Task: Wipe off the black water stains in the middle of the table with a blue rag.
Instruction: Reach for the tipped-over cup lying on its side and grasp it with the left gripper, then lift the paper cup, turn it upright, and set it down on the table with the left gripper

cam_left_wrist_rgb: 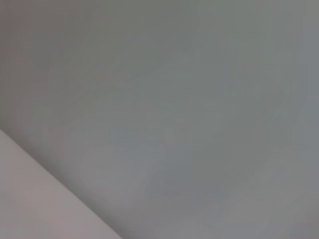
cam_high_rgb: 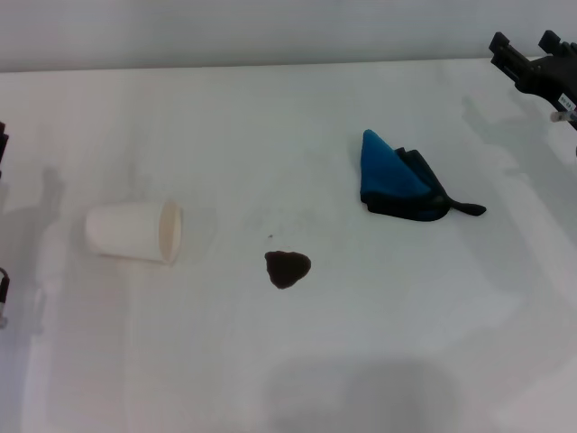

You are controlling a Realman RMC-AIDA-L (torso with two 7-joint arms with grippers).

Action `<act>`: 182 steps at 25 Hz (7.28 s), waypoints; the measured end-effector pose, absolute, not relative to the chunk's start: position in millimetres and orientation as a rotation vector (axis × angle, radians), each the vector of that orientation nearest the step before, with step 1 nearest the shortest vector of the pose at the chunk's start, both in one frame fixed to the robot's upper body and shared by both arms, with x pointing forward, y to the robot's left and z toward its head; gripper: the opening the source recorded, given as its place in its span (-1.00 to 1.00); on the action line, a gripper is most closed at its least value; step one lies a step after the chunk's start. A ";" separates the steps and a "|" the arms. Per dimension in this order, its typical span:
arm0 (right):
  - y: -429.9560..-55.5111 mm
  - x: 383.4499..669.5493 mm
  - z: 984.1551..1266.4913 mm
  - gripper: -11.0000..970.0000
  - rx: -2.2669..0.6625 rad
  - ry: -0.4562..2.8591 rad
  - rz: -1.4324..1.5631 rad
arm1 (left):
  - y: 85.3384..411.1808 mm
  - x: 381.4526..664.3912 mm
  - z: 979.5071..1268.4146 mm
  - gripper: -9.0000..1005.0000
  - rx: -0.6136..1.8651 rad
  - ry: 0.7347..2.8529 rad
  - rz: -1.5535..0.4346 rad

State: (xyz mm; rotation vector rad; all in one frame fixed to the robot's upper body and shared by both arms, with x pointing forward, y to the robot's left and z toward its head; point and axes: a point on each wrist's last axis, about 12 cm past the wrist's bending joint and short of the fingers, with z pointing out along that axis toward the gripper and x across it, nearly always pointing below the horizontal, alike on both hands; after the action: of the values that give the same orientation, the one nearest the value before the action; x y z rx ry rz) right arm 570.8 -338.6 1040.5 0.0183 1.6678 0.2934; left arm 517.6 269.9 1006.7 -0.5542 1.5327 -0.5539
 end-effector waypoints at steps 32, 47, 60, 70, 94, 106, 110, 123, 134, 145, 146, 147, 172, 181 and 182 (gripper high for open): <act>-332.9 533.0 1018.8 0.79 0.160 1.650 0.403 | 316.8 600.3 1118.6 0.74 0.363 1.690 -0.876; -336.4 528.1 1022.7 0.79 0.190 1.593 0.409 | 360.2 608.8 1207.3 0.65 0.441 1.716 -0.862; -336.8 516.0 1018.4 0.79 0.206 1.585 0.426 | 328.9 628.5 1224.8 0.58 0.658 1.869 -0.844; -339.4 508.1 1017.4 0.79 0.218 1.574 0.449 | 296.4 636.9 1223.0 0.66 0.959 2.101 -0.825; -340.1 514.2 1020.6 0.72 0.241 1.557 0.440 | 225.9 647.2 1209.2 0.72 1.864 2.083 -0.285; -341.3 524.2 1027.5 0.58 0.220 1.541 0.433 | 219.1 649.9 1194.1 0.72 1.967 1.983 -0.258; -341.8 526.8 1028.8 0.59 0.227 1.538 0.428 | 215.2 647.2 1186.0 0.72 2.011 1.950 -0.293; -330.4 528.4 1030.0 0.62 0.104 1.539 0.405 | 213.2 642.4 1154.2 0.72 2.044 1.943 -0.301; -328.0 529.8 1029.6 0.79 0.089 1.551 0.417 | 220.0 644.4 1148.4 0.72 2.024 1.960 -0.243; -328.3 528.7 1029.2 0.78 0.091 1.550 0.418 | 210.8 647.7 1139.2 0.72 2.058 1.891 -0.211; -328.5 528.1 1028.9 0.78 0.092 1.551 0.419 | 209.8 647.9 1138.0 0.72 2.063 1.883 -0.207; -328.7 527.6 1028.6 0.78 0.094 1.551 0.420 | 209.4 648.2 1137.0 0.72 2.066 1.878 -0.202; -332.1 524.9 1027.5 0.78 0.144 1.556 0.460 | 212.1 638.8 1112.1 0.71 2.016 1.942 -0.232; -330.0 524.5 1026.4 0.78 0.119 1.571 0.468 | 210.6 637.1 1103.4 0.66 1.963 1.979 -0.235; -330.0 524.5 1026.4 0.78 0.119 1.571 0.468 | 210.2 637.2 1103.4 0.60 1.950 1.989 -0.239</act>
State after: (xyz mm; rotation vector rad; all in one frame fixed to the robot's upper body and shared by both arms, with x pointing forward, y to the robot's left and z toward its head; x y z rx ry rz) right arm 524.5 -330.0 1026.4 0.1187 1.5712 0.4678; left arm 637.2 210.2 1103.4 1.9496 1.9893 -0.2395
